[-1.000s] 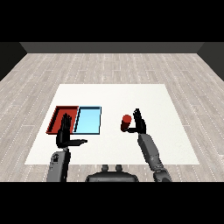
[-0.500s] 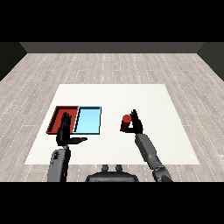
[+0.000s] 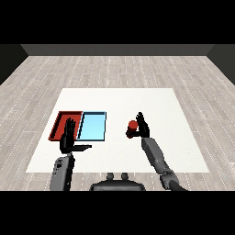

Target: Pick the red can and put it in the red box

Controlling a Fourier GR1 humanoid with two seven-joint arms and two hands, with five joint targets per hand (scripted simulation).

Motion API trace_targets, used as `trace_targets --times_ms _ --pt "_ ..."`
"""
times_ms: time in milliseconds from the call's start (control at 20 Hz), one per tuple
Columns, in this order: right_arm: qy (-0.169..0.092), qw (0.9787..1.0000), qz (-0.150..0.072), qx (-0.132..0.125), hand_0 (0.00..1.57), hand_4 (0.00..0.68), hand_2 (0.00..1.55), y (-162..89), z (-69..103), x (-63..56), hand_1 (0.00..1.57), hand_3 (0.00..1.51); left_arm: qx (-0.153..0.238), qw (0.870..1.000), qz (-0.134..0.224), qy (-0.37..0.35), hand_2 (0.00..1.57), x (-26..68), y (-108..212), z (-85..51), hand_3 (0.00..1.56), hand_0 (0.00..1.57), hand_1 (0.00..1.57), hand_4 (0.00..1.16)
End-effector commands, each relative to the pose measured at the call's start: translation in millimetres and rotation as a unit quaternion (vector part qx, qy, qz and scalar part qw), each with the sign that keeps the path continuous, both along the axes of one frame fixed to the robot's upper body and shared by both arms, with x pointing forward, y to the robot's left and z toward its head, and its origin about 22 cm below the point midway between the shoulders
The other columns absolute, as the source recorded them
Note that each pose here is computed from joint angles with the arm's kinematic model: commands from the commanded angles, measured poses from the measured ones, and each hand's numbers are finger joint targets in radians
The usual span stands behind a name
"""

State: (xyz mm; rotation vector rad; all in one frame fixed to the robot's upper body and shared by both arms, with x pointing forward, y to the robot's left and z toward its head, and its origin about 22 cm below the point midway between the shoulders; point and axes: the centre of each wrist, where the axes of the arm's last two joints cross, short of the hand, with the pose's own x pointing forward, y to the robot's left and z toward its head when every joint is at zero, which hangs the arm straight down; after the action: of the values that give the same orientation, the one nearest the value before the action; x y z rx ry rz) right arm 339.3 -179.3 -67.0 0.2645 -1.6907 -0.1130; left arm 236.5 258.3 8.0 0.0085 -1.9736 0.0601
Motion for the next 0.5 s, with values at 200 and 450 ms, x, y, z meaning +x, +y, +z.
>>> trace_targets --times_ms 200,450 --pt "0.014 0.9999 0.001 0.001 0.00 0.000 0.00 -3.3 5.7 3.1 0.00 0.00 0.004 1.000 0.004 -0.008 0.00 10.1 0.9 -0.5 0.00 0.00 0.00 0.00" --pt "0.010 0.9999 0.000 -0.008 0.00 0.000 0.00 6.2 -3.5 1.4 0.00 0.00 0.005 1.000 -0.003 -0.003 0.00 -12.7 11.3 17.2 0.00 0.00 0.00 0.00"
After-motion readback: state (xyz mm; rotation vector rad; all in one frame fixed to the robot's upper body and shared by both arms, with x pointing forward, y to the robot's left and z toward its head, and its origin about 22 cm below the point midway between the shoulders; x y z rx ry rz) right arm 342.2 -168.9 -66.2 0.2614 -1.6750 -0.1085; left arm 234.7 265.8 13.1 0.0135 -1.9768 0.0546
